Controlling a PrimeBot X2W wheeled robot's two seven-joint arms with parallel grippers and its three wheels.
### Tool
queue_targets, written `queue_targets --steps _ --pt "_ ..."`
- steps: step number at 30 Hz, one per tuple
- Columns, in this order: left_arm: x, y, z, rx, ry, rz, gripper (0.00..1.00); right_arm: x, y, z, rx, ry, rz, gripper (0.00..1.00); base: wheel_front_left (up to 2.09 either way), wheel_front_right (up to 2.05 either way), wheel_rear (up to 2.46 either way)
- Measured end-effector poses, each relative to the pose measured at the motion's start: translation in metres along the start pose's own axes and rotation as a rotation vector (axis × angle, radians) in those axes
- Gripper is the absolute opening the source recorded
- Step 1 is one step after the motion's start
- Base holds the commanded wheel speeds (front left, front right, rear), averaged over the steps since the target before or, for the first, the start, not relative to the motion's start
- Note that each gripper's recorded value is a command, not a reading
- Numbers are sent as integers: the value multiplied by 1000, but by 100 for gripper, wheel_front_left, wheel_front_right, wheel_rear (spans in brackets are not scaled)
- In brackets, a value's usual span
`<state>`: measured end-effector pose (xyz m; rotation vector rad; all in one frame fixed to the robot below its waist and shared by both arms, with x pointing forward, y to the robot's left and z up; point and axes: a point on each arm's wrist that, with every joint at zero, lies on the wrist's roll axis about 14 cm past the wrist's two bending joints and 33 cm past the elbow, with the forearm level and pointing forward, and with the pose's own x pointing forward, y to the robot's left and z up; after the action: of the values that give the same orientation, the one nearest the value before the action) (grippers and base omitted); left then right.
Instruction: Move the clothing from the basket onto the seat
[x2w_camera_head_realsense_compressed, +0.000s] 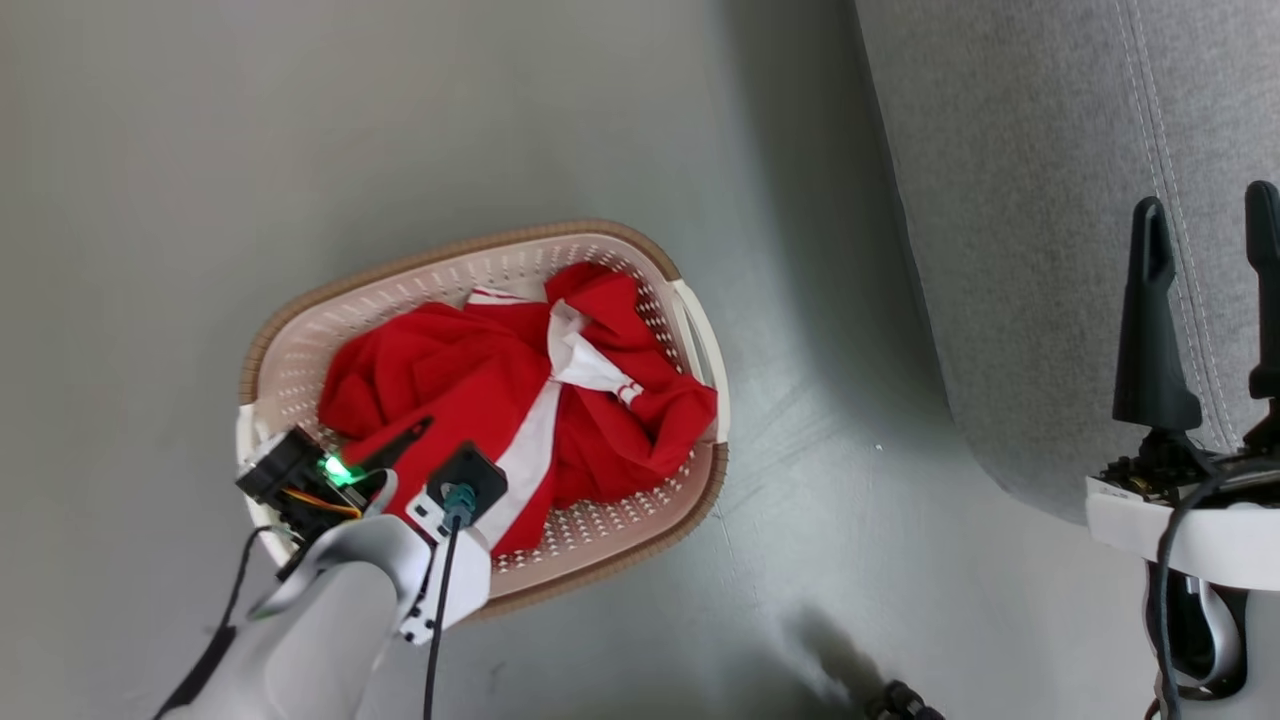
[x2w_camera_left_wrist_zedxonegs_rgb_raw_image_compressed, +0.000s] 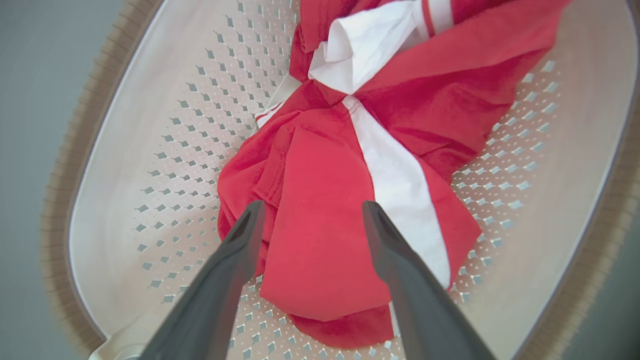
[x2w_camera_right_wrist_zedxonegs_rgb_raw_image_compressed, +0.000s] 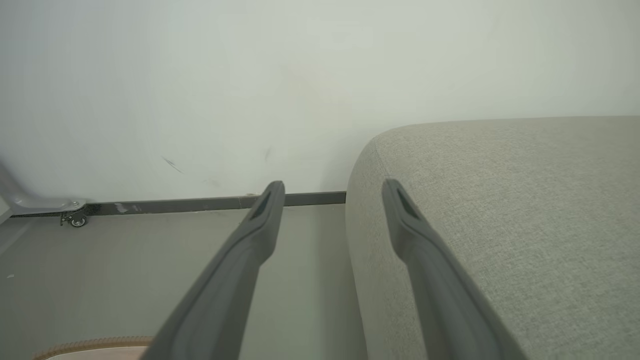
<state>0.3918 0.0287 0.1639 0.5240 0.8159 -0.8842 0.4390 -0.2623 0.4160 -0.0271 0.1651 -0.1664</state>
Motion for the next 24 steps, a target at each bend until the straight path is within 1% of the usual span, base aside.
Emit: queue_targets --steps 11,19,23,24 --pt "29 -1 -15 36 60 -41 100 10 -3 -19 -2 27 -9 100 0 0 0" --pt "47 7 -29 55 125 -22 100 14 -4 -33 -2 53 -10 100 0 0 0" --pt "51 3 -40 47 170 -33 100 17 -5 -38 5 55 -15 100 0 0 0" --pt "52 1 -41 46 174 -38 91 17 -6 -39 6 56 -17 100 0 0 0"
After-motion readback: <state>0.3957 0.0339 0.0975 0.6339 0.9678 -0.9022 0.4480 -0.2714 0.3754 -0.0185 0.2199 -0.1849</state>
